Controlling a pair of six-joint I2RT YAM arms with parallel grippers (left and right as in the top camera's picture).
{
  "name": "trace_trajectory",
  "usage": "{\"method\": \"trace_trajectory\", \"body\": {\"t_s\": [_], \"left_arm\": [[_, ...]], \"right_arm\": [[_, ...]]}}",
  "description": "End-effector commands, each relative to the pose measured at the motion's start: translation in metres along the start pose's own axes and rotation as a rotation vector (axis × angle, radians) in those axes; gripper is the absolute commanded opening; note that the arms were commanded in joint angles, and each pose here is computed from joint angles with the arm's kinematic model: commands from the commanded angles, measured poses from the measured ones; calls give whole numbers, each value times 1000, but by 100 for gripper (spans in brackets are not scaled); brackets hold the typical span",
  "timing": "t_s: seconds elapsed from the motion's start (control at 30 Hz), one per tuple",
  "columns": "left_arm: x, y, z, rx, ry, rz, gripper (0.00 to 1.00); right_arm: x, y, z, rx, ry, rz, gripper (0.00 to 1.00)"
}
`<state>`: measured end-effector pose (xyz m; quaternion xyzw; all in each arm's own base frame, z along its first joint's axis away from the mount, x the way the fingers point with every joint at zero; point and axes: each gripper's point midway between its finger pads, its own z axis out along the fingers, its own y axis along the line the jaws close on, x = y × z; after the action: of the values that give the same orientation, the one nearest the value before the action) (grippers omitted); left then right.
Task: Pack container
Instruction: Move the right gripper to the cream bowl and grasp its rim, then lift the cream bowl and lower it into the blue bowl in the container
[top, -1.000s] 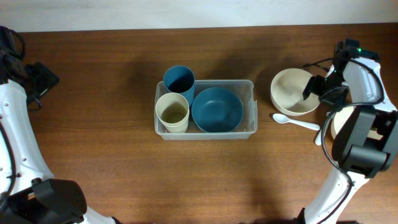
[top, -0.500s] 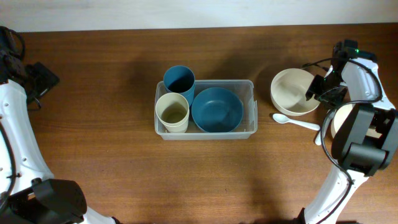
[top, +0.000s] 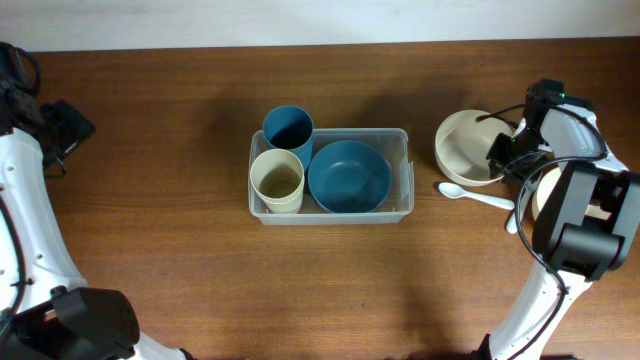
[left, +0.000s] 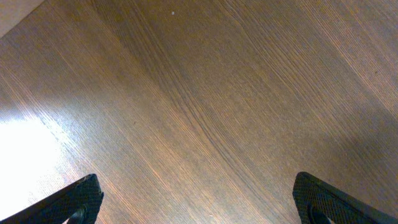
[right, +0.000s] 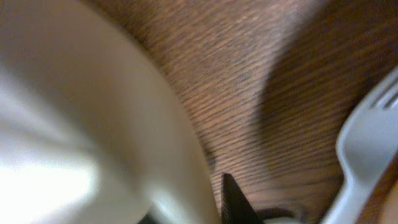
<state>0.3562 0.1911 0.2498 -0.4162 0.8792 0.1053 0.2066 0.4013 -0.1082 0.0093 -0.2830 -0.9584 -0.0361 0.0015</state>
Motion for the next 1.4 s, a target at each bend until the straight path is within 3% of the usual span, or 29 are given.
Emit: {"method": "trace_trajectory", "body": {"t_s": [0.0, 0.57, 0.93, 1.13, 1.37], "left_arm": [[-4, 0, -1, 3, -9, -18, 100], [-4, 0, -1, 3, -9, -18, 100], [-4, 0, -1, 3, -9, -18, 100], [-4, 0, -1, 3, -10, -18, 100], [-4, 0, -1, 3, -10, -18, 100]], "right_arm": [[3, -1, 7, -1, 20, 2, 4], [-3, -2, -6, -89, 33, 44, 4], [-33, -30, -81, -209, -56, 119, 4], [-34, 0, -136, -455, -101, -2, 4], [-8, 59, -188, -787, -83, -209, 4]]}}
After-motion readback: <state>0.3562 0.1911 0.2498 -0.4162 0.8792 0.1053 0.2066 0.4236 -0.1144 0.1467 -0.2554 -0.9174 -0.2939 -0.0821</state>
